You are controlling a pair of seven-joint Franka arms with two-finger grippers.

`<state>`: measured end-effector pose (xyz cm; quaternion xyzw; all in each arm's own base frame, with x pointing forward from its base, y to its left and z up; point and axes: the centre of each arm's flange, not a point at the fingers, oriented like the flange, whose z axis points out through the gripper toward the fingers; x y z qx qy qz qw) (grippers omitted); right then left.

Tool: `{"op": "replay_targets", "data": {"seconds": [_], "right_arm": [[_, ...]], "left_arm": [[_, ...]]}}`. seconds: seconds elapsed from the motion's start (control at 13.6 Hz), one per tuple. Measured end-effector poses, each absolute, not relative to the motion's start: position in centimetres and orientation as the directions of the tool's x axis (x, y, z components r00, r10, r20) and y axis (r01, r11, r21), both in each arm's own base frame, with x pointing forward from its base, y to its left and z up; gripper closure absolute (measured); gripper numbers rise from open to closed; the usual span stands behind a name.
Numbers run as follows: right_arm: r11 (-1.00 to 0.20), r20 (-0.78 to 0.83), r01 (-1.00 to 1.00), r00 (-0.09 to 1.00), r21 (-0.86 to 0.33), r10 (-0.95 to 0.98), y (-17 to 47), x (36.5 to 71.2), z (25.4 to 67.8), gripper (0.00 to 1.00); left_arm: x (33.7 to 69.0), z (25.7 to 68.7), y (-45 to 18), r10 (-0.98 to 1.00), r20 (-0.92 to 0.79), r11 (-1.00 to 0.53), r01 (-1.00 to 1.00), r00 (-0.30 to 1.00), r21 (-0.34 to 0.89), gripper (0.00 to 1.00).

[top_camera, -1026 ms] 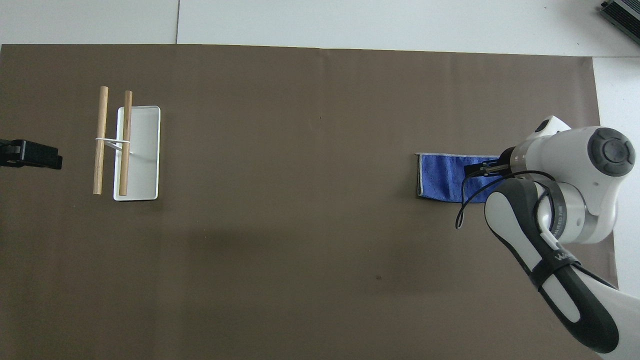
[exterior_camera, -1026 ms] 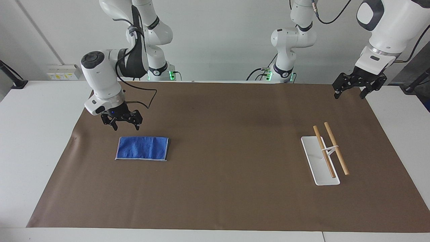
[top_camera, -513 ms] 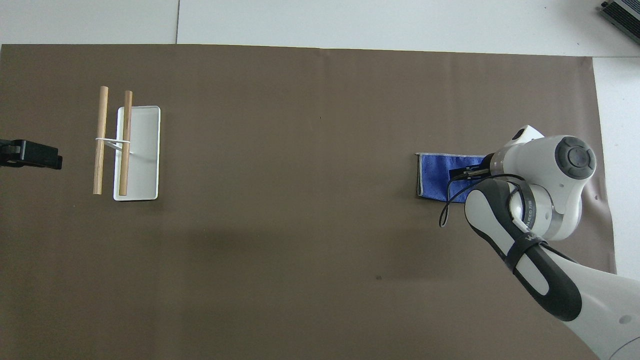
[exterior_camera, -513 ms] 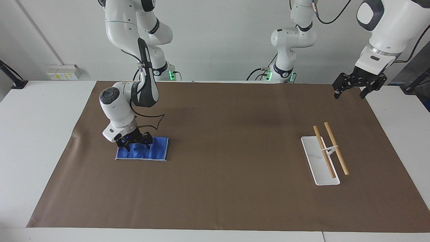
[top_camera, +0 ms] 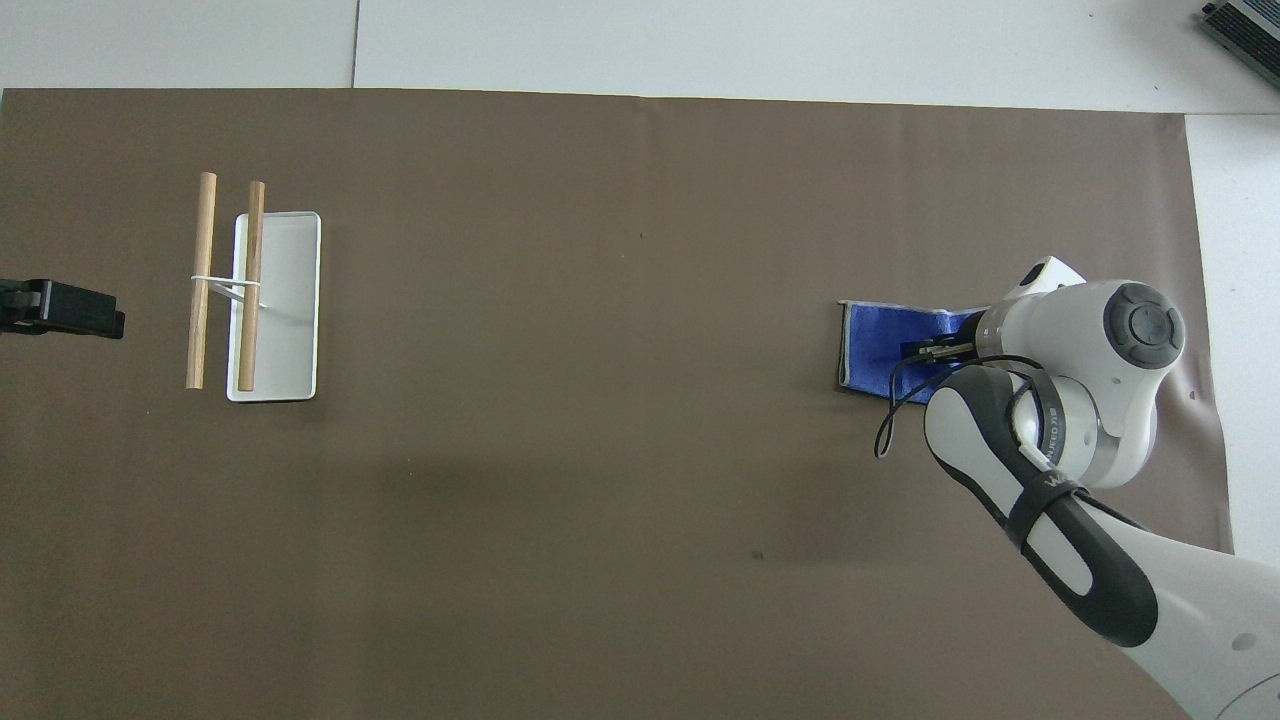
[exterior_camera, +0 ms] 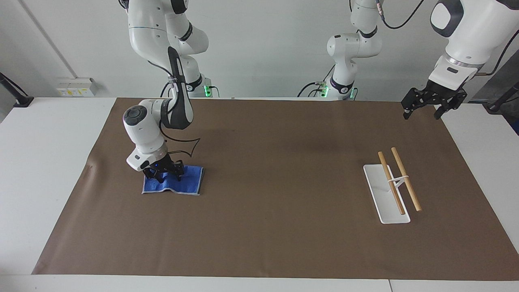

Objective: Right arm passes towel to left arm to hang
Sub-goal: 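Reach the right gripper down and grasp the blue towel's edge, then lift the towel with the right gripper while the left gripper approaches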

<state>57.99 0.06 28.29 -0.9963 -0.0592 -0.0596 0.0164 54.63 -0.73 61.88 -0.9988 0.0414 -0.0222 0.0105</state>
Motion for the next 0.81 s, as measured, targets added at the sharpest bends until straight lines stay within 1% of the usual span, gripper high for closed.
{"op": "replay_targets", "data": {"seconds": [0.15,0.22,0.29,0.37,0.51,0.81], "right_arm": [[-0.993,0.125,0.116,0.986,-0.03,0.112,0.1,58.0,28.5,0.68],[-0.993,0.128,0.115,0.986,-0.031,0.11,0.1,58.0,28.6,0.78],[-0.993,0.133,0.116,0.985,-0.032,0.111,0.2,58.1,29.0,0.89],[-0.992,0.134,0.12,0.984,-0.034,0.114,0.4,58.3,29.5,0.93],[-0.99,0.123,0.134,0.984,-0.047,0.128,1.1,59.0,31.8,0.93],[-0.985,0.157,0.159,0.976,-0.065,0.148,2.0,59.8,39.6,0.95]], "left_arm": [[54.6,61.9,-0.7,-0.083,0.043,-0.996,-0.082,0.996,-0.023,0.0],[54.6,61.9,-0.7,-0.083,0.043,-0.996,-0.082,0.996,-0.023,0.0],[54.6,61.9,-0.7,-0.083,0.043,-0.996,-0.082,0.996,-0.023,0.0],[54.6,61.9,-0.7,-0.083,0.043,-0.996,-0.082,0.996,-0.023,0.0],[54.6,61.9,-0.7,-0.083,0.043,-0.996,-0.082,0.996,-0.023,0.0],[54.6,61.9,-0.7,-0.082,0.043,-0.996,-0.081,0.996,-0.023,0.0]]}}
